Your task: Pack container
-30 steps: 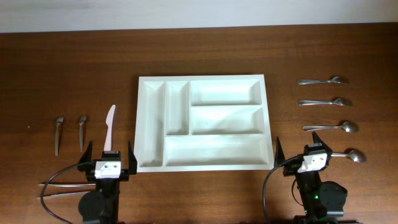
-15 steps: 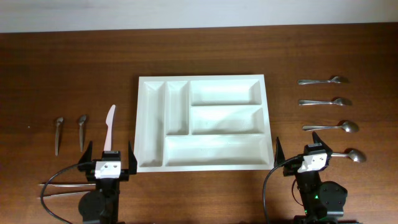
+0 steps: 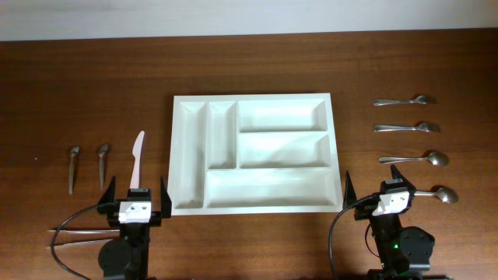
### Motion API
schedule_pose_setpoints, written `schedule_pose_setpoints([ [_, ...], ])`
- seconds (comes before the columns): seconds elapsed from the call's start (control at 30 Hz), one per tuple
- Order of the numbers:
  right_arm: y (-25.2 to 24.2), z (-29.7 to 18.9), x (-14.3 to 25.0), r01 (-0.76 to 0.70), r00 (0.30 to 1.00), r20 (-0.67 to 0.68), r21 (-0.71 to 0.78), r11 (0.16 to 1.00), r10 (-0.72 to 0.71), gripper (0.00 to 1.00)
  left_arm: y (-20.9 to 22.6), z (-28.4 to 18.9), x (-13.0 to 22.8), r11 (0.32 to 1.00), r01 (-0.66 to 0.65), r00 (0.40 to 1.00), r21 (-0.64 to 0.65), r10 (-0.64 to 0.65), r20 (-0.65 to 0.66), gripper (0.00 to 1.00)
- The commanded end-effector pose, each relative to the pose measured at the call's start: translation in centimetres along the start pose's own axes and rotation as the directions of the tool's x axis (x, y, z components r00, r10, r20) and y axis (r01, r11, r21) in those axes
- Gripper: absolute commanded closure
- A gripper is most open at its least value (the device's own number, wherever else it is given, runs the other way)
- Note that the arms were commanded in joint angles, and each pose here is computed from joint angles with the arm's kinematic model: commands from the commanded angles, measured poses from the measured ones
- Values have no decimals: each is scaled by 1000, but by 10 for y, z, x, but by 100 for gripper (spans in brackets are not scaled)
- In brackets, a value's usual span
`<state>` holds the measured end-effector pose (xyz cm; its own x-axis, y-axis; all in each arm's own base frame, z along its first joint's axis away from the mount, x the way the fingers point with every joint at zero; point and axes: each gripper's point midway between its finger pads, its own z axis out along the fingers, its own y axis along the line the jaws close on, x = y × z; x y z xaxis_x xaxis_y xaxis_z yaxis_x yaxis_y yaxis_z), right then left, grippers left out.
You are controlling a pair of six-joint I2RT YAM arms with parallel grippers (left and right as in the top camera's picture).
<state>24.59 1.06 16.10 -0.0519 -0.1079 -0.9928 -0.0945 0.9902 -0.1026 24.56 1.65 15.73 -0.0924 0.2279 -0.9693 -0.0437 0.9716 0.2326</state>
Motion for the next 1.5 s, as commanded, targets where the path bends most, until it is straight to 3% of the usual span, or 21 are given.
schedule_pose_setpoints([
  [0.0,0,0,2,-1,1000,-4,4,1000,1,1,0,0,1,1000,-4,1000,-3,4,-1,1],
  [0.8,0,0,-6,-34,999,30,5,999,34,1,0,0,1,1000,-5,1000,-3,4,-1,1],
  [0.93,-3,-3,-32,-135,984,120,0,991,134,1,0,0,1,1000,-5,1000,-3,5,-1,1],
  [1.07,-11,-13,-68,-88,982,169,34,996,81,1,0,0,1,1000,-5,1000,-3,5,-1,1],
  [1.27,-55,-28,-89,-100,995,16,281,955,99,1,0,0,1,1000,-5,1000,-3,5,-1,1],
  [1.47,-63,-14,-128,-59,960,-248,285,957,133,1,0,0,1,1000,-5,1000,-3,5,-1,1],
])
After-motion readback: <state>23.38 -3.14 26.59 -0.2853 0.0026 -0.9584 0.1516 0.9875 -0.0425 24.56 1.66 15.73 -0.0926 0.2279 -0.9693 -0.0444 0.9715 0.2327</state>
